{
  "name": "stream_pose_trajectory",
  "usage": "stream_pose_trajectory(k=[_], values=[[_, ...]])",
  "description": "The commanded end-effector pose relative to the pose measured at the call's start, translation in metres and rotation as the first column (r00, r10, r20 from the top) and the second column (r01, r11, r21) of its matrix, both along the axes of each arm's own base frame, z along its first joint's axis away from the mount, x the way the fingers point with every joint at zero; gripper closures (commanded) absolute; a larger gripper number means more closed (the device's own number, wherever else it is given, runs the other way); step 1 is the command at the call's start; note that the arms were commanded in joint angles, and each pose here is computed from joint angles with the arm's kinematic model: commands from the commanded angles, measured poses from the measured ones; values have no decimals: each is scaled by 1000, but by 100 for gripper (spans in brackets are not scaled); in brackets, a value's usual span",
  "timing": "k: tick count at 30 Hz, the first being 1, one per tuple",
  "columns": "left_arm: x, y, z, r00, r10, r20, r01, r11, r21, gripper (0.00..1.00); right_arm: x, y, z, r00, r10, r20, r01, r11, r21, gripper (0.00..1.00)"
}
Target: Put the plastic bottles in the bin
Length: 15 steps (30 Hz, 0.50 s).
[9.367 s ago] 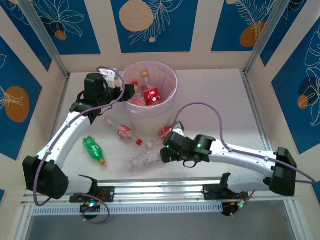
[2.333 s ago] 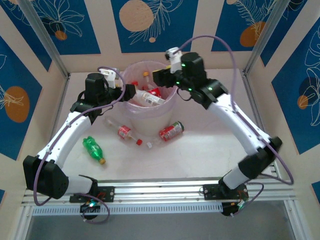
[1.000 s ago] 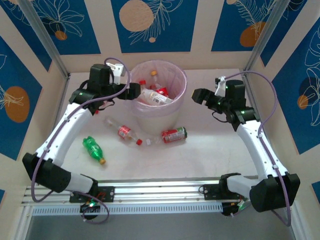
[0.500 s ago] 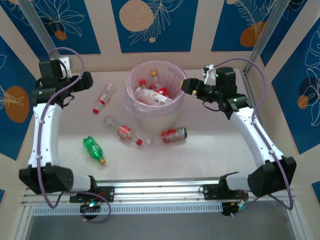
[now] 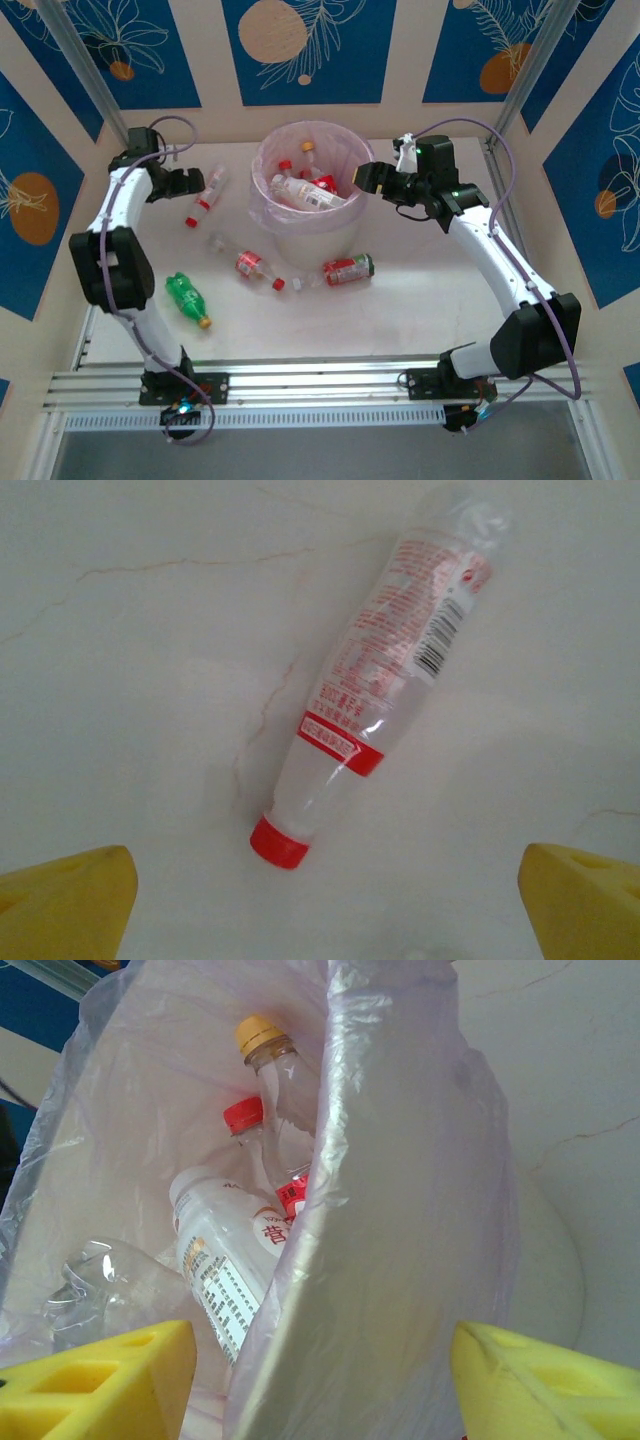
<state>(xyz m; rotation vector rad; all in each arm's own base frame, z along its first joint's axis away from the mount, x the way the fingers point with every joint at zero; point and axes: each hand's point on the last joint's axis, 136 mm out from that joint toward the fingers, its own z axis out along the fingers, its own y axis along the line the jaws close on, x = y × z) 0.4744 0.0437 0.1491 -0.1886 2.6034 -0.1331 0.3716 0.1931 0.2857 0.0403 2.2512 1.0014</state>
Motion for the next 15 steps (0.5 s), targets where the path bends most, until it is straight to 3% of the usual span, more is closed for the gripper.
stream_pose_trajectory(k=[1, 7, 15], values=[[17, -6, -12, 997, -74, 1, 74, 997, 33, 2, -2, 2, 11, 1000, -6, 14, 6, 1000, 7, 32], [47, -26, -39, 972, -229, -48, 233, 967, 104, 1, -7, 1, 8, 1000, -9, -4, 9, 1000, 8, 32], [70, -29, -80, 965, -218, -146, 239, 960, 143, 2, -10, 0, 6, 1000, -14, -18, 14, 1000, 4, 32]])
